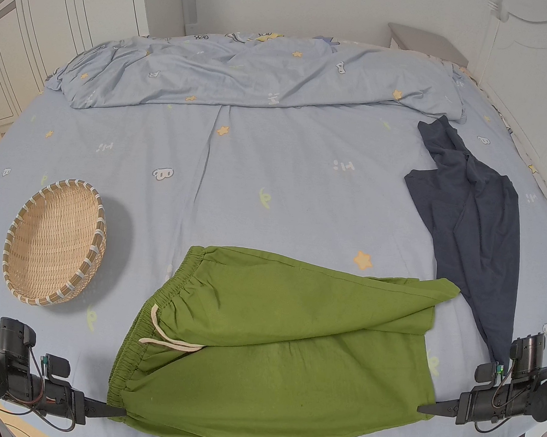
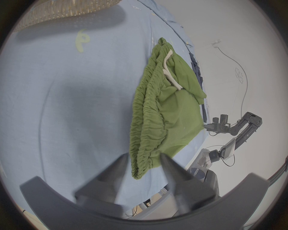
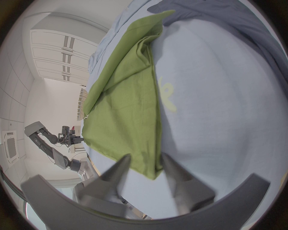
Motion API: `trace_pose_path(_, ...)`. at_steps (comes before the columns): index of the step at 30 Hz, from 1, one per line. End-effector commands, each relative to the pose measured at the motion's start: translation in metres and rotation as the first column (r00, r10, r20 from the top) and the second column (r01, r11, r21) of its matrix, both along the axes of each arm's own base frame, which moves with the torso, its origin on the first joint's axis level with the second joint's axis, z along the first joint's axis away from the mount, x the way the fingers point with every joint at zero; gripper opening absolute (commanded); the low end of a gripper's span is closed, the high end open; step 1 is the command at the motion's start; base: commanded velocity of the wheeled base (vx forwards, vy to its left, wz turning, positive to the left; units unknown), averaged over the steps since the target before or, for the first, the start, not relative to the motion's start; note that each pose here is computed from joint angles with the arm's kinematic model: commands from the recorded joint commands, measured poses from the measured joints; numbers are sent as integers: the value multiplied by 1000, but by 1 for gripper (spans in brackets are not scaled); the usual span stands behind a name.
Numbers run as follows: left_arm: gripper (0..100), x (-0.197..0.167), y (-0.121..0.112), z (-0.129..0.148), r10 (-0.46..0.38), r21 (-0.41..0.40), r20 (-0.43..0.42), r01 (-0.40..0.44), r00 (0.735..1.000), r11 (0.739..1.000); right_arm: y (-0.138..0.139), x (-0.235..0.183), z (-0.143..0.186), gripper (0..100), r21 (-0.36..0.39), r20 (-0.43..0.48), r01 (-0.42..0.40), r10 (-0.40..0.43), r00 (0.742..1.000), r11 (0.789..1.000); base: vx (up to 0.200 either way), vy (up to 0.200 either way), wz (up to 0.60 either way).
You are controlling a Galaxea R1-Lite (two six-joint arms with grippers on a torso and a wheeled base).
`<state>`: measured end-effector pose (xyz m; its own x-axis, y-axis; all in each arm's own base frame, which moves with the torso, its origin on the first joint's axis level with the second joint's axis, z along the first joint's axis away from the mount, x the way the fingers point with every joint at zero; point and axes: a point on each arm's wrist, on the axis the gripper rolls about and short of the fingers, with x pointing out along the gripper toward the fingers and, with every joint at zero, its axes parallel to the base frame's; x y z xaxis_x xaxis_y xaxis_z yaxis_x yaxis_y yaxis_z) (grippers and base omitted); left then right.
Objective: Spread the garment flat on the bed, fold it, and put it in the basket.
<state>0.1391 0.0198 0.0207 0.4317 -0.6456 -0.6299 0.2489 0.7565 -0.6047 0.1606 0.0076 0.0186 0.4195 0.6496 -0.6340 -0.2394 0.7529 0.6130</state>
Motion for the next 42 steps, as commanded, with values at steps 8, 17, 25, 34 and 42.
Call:
trace_pose_path(8, 100, -2, 2, 11, 19, 10, 74, -20, 997, 1000, -2, -8, 12, 100, 6, 60, 17, -17, 998, 1000, 0, 0, 0)
trace_pose_path(17, 100, -1, -1, 55, 45, 19, 307, -53, 951, 998, -13, -18, 47, 100, -10, 283, 119, -112, 953, 993, 0, 0, 0)
trace_pose_path(25, 100, 71, -49, 158, 46, -118, 488, 13, 871, 993, -19, 37, 99, 100, -66, 483, 208, -151, 863, 976, 0, 0, 0)
trace_pose_path(34, 100, 151, -64, 178, 111, -90, 543, -74, 832, 993, -12, 82, 170, 100, -51, 525, 181, -128, 841, 982, 0, 0, 0)
trace_pose_path(42, 100, 208, -76, 155, 89, -84, 510, -53, 856, 995, 10, 79, 168, 100, -79, 517, 139, -79, 852, 987, 0, 0, 0)
